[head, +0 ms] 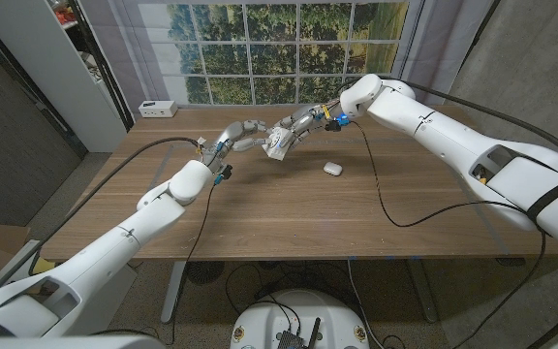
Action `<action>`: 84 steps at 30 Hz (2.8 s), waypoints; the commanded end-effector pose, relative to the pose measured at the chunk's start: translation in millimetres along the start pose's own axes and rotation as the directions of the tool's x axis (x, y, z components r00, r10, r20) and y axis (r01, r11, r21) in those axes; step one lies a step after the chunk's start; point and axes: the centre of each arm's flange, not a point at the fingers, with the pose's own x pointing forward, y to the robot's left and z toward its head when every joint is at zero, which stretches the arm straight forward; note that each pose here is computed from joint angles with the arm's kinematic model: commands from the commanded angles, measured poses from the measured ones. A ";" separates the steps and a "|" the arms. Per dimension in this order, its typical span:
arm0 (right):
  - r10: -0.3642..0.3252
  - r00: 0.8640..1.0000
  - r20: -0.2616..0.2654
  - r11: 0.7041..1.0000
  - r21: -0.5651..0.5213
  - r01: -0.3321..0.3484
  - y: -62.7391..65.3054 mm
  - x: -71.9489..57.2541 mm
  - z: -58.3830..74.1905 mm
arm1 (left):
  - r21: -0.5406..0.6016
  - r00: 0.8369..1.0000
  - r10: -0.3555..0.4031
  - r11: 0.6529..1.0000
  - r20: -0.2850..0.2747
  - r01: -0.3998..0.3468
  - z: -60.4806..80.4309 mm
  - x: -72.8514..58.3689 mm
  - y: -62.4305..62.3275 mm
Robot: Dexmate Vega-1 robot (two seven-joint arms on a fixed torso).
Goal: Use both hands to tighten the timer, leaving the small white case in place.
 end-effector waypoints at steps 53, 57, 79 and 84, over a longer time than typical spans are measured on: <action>0.192 0.968 0.164 0.958 0.183 -0.221 -21.1 -7.9 -38.4 | 0.825 0.798 -0.589 0.509 0.127 0.245 184.9 52.4 84.1; 0.187 0.966 0.176 0.954 0.204 -0.222 -21.8 -11.9 -39.8 | 0.797 0.843 -0.521 0.562 0.134 0.221 174.9 47.2 86.8; 0.207 0.920 0.333 0.857 0.392 -0.335 -16.2 -22.5 -28.2 | 0.793 0.903 -0.428 0.562 0.035 0.236 180.2 36.6 68.7; 0.207 0.910 0.358 0.831 0.426 -0.357 -15.5 -24.3 -23.9 | 0.803 0.899 -0.436 0.548 0.033 0.236 191.0 33.9 68.5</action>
